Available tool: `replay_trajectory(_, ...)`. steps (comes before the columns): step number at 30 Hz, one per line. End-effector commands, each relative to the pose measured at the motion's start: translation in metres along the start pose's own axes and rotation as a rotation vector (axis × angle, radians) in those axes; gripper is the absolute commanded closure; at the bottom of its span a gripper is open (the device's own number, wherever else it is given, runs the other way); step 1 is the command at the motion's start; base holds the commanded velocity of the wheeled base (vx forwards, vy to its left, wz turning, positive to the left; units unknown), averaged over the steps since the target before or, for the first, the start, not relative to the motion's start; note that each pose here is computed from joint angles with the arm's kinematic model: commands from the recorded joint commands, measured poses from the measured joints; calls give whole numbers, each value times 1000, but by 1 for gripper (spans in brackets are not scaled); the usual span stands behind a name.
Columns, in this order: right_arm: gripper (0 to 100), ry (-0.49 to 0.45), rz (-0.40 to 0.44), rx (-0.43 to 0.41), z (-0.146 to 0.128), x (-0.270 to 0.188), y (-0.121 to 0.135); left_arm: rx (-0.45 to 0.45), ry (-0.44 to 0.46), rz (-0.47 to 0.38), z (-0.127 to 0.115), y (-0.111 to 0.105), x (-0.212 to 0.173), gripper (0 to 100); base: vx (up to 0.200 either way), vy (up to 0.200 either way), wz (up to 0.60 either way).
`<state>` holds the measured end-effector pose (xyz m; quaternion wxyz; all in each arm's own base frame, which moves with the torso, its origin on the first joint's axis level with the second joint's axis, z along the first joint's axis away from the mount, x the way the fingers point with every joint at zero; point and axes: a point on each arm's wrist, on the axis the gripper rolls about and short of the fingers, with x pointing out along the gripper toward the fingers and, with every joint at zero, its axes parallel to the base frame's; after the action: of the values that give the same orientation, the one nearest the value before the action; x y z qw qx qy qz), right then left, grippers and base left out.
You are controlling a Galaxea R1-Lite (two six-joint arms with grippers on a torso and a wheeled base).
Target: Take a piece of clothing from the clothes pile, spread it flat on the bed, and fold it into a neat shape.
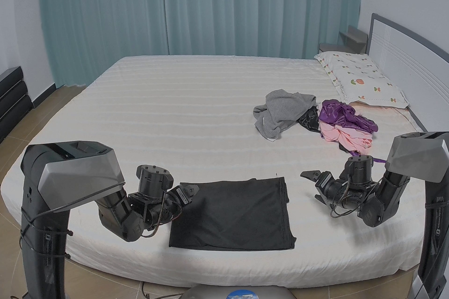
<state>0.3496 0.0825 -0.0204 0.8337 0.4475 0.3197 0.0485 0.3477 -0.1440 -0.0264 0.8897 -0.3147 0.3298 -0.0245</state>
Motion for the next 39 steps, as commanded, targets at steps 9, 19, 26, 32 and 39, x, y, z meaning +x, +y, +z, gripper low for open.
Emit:
replay_trajectory(9, 0, -2, 9, 1, -5, 2, -4, 56, -18, 64, -12, 10, 19, 0, 0, 0, 0)
replay_trajectory(19, 0, -2, 7, -1, -5, 2, -4, 61, -10, 62, -16, 8, 18, 100, 0, 0, 0)
replay_trajectory(26, 0, -5, 9, 1, -4, 3, -4, 57, -16, 63, -15, 8, 17, 100, 0, 0, 0)
replay_trajectory(32, 0, -3, 8, 1, -5, 2, -4, 56, -22, 75, -15, 9, 16, 100, 0, 0, 0)
replay_trajectory(39, 0, -4, 10, 1, -5, 2, -4, 49, -23, 76, -15, 9, 16, 100, 0, 0, 0)
